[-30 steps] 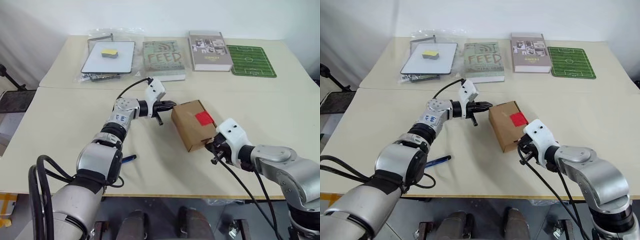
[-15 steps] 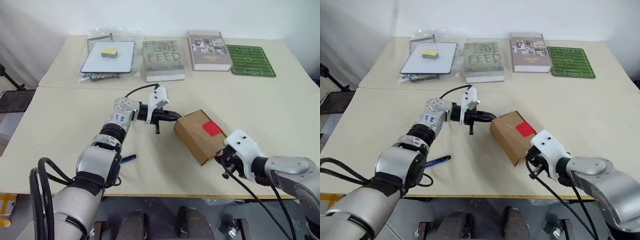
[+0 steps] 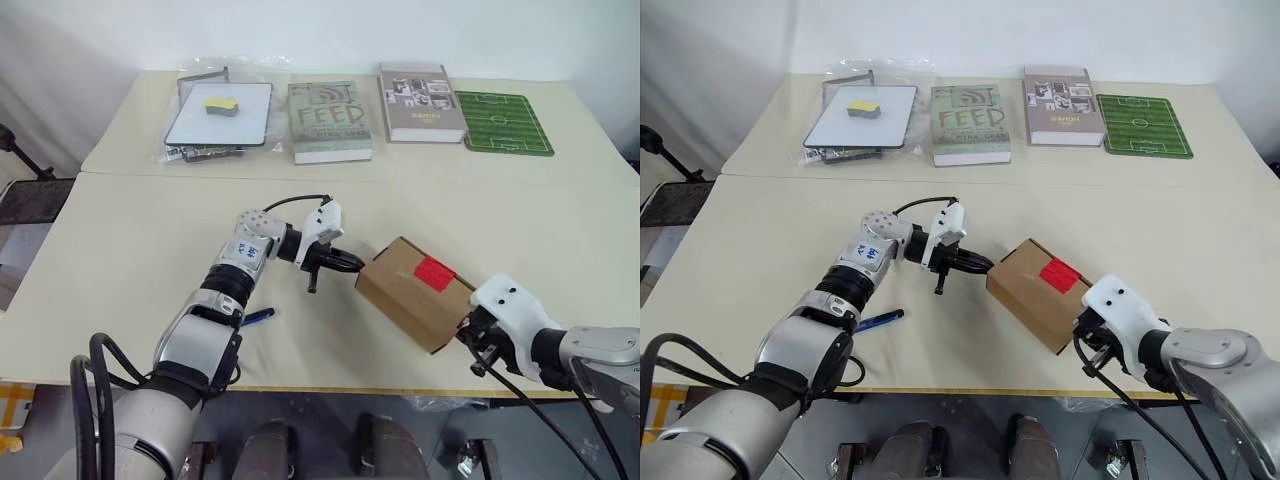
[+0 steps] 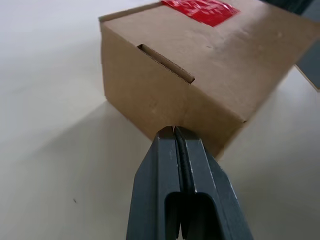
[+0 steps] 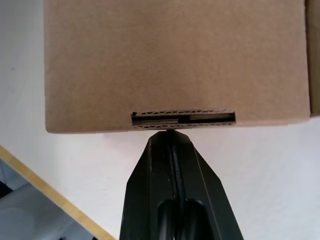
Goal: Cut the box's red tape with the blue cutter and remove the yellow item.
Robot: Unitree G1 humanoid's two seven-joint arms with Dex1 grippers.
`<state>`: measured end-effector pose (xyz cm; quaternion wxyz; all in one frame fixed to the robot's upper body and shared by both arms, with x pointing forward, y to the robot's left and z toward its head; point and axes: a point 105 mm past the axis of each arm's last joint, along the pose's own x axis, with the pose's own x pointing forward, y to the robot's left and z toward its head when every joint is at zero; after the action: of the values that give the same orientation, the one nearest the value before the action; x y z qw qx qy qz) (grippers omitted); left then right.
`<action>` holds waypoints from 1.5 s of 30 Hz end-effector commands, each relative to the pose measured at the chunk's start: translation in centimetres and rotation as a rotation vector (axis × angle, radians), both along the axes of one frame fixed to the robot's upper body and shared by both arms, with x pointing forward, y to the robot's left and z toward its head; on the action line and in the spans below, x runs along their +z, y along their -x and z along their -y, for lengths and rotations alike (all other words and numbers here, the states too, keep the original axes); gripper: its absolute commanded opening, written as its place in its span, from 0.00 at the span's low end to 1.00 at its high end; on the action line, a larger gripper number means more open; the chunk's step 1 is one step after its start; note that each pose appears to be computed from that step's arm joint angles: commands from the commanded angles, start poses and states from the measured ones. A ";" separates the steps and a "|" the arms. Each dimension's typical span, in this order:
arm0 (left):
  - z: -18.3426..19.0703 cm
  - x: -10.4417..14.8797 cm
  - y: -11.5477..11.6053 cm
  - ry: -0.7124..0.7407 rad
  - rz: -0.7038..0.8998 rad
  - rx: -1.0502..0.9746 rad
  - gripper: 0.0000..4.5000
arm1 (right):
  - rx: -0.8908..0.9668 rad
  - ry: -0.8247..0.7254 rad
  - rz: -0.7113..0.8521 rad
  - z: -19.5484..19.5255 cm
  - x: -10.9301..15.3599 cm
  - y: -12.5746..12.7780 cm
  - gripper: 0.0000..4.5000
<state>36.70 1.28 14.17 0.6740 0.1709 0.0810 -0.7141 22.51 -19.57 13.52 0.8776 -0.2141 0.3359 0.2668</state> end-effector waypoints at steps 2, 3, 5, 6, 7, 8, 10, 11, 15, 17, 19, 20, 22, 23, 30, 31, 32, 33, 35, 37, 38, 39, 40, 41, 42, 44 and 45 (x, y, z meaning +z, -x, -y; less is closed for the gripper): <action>0.2 0.5 0.0 -0.012 0.026 -0.005 0.01 | 0.004 0.021 0.065 0.6 1.1 -0.2 0.00; 0.0 0.6 -0.2 -0.018 0.027 0.007 0.01 | -0.008 0.035 0.067 1.1 1.1 -0.3 0.00; -0.3 1.1 -0.6 -0.007 0.032 0.026 0.01 | -0.034 0.054 0.070 2.0 1.2 -0.4 0.00; -0.5 1.3 -0.8 0.001 0.036 0.041 0.01 | -0.045 0.062 0.072 2.5 1.3 -0.4 0.00; -0.8 1.6 -1.1 0.008 0.038 0.061 0.01 | -0.056 0.076 0.071 3.1 1.3 -0.4 0.00; -1.1 1.9 -1.4 0.015 0.042 0.081 0.01 | -0.064 0.088 0.073 3.6 1.4 -0.4 0.00; -1.8 2.6 -2.2 0.028 0.053 0.129 0.01 | -0.088 0.111 0.091 4.7 1.8 -0.6 0.00; -2.1 2.9 -2.5 0.032 0.061 0.149 0.01 | -0.095 0.115 0.092 5.0 1.9 -0.6 0.00; -3.3 4.8 -3.8 0.074 0.092 0.241 0.01 | -0.150 0.174 0.145 7.7 3.3 -1.4 0.00; -4.0 6.2 -4.7 0.126 0.134 0.308 0.01 | -0.161 0.244 0.227 9.3 4.7 -2.7 0.00; -4.7 7.3 -5.5 0.175 0.157 0.381 0.01 | -0.169 0.247 0.331 10.0 6.6 -4.7 0.00; -5.2 7.7 -5.8 0.186 0.168 0.409 0.01 | -0.181 0.224 0.392 10.2 7.7 -5.9 0.00; -6.1 8.1 -6.2 0.191 0.181 0.450 0.10 | -0.195 0.161 0.474 10.1 9.5 -8.0 0.00; -6.6 8.1 -6.2 0.187 0.171 0.458 0.14 | -0.187 0.109 0.477 9.7 10.0 -8.6 0.04; -12.6 7.7 -4.2 0.141 0.053 0.521 0.62 | 0.020 -0.013 0.440 5.2 9.2 -10.3 0.51; -13.8 7.6 -3.5 0.142 0.050 0.543 0.69 | 0.033 -0.031 0.436 4.8 9.0 -10.3 0.58; -14.8 7.4 -2.9 0.137 0.047 0.568 0.76 | 0.051 -0.053 0.430 4.4 8.8 -10.3 0.66; -16.0 6.9 -1.8 0.119 0.033 0.589 0.84 | 0.075 -0.070 0.428 3.9 8.7 -10.4 0.74; -17.5 6.1 -0.2 0.088 0.007 0.622 0.98 | 0.106 -0.090 0.422 3.3 8.5 -10.4 0.91; -19.0 5.3 2.2 0.077 -0.055 0.650 1.00 | 0.147 -0.116 0.420 2.5 8.5 -10.5 0.99; -19.3 5.1 3.1 0.074 -0.081 0.654 1.00 | 0.160 -0.125 0.420 2.2 8.6 -10.5 0.99; -19.6 4.6 4.2 0.064 -0.073 0.653 1.00 | 0.178 -0.140 0.418 1.9 8.7 -10.6 0.99; -19.7 4.4 4.9 0.057 -0.062 0.652 1.00 | 0.188 -0.150 0.416 1.7 8.8 -10.6 0.99; -19.9 4.4 5.6 0.092 -0.012 0.653 1.00 | 0.209 -0.172 0.414 1.2 8.9 -10.6 0.99; -20.4 4.0 6.4 0.103 0.000 0.659 1.00 | 0.235 -0.192 0.409 0.6 9.0 -10.7 0.99; -20.8 3.4 7.6 0.129 0.012 0.648 1.00 | 0.267 -0.211 0.399 -0.1 9.1 -10.7 0.99; -20.7 3.3 8.2 0.152 0.014 0.629 1.00 | 0.282 -0.217 0.394 -0.4 9.0 -10.8 0.99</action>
<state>29.20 22.27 15.49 0.8758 0.0735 0.1248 -0.4604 33.37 -19.73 21.64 0.9019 -0.2106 0.1161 0.3588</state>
